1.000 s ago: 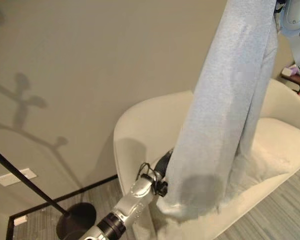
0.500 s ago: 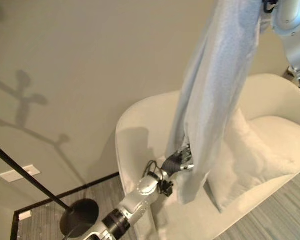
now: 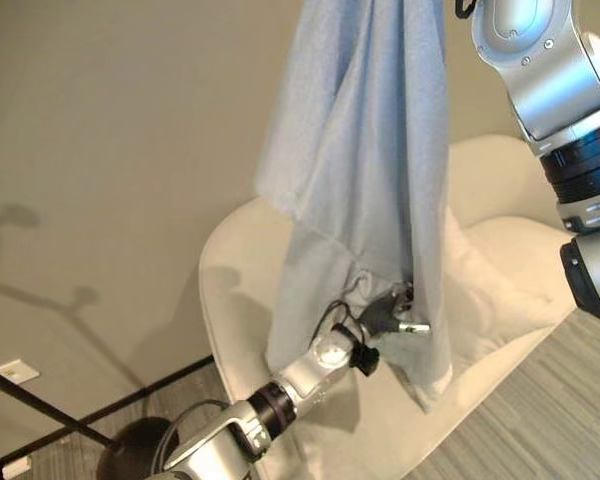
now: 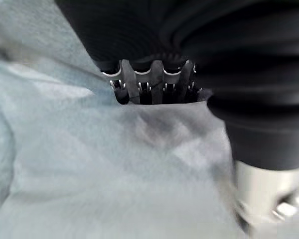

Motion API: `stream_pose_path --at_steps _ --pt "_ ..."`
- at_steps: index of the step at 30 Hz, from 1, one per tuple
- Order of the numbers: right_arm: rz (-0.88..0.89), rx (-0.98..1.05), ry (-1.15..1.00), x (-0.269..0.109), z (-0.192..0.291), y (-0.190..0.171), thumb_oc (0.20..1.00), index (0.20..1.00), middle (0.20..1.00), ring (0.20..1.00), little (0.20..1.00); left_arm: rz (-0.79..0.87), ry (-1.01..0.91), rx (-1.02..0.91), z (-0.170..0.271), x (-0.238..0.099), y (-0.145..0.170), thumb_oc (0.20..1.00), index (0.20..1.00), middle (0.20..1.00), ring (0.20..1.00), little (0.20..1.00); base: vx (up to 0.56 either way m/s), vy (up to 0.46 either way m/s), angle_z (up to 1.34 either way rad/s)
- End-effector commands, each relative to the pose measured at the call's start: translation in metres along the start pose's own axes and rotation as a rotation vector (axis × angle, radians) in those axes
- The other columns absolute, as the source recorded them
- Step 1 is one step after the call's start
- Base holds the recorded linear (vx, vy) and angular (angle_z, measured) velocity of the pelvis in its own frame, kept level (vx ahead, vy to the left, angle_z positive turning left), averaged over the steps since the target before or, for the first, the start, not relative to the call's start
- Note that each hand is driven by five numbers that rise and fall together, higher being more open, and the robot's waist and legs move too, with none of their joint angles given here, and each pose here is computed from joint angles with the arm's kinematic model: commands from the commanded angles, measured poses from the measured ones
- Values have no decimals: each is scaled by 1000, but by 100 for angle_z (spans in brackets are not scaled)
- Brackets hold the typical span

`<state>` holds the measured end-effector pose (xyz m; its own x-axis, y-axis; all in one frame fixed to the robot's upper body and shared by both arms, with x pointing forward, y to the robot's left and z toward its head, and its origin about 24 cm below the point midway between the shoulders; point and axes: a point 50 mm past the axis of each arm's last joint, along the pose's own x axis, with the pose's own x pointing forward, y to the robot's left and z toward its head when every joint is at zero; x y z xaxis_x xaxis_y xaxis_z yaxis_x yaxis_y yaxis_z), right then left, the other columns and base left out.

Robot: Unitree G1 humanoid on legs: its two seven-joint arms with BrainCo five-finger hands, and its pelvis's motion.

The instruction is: Hang the clothes on the sofa on the clothes rack.

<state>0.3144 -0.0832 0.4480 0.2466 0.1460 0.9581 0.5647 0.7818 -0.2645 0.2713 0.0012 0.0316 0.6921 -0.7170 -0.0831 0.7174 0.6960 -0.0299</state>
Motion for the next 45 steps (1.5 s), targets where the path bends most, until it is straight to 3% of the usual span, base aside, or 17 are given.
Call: stream_pose_path --at_steps 1,13,20,25,29,35,45 --pt "-108 38 -109 45 41 -24 200 200 200 200 200 -79 -98 16 24 24 -27 200 200 200 200 200 0 0 0" --pt "-150 -57 -74 43 18 -48 200 200 200 200 200 93 -114 54 23 18 3 200 200 200 200 200 -1 -6 0" --pt "-247 -290 -96 35 -7 -116 200 200 200 200 200 338 -215 58 33 -18 53 200 200 200 200 200 -11 -43 1" --pt "-229 -428 -227 -9 -6 -156 200 200 200 200 200 609 -275 197 37 -77 96 200 200 200 200 200 -29 -97 5" --pt "-150 -355 -243 -55 -12 -149 200 200 200 200 200 811 -287 256 34 -123 116 200 200 200 200 200 -39 -130 8" --pt "-141 -167 -131 -132 -19 -136 200 200 200 200 200 980 -211 383 21 -184 121 200 200 200 200 200 -55 -125 4" --pt "-149 -151 -6 -168 -28 -131 200 200 200 200 200 1212 -410 626 70 -227 123 200 200 200 200 200 -87 3 26"
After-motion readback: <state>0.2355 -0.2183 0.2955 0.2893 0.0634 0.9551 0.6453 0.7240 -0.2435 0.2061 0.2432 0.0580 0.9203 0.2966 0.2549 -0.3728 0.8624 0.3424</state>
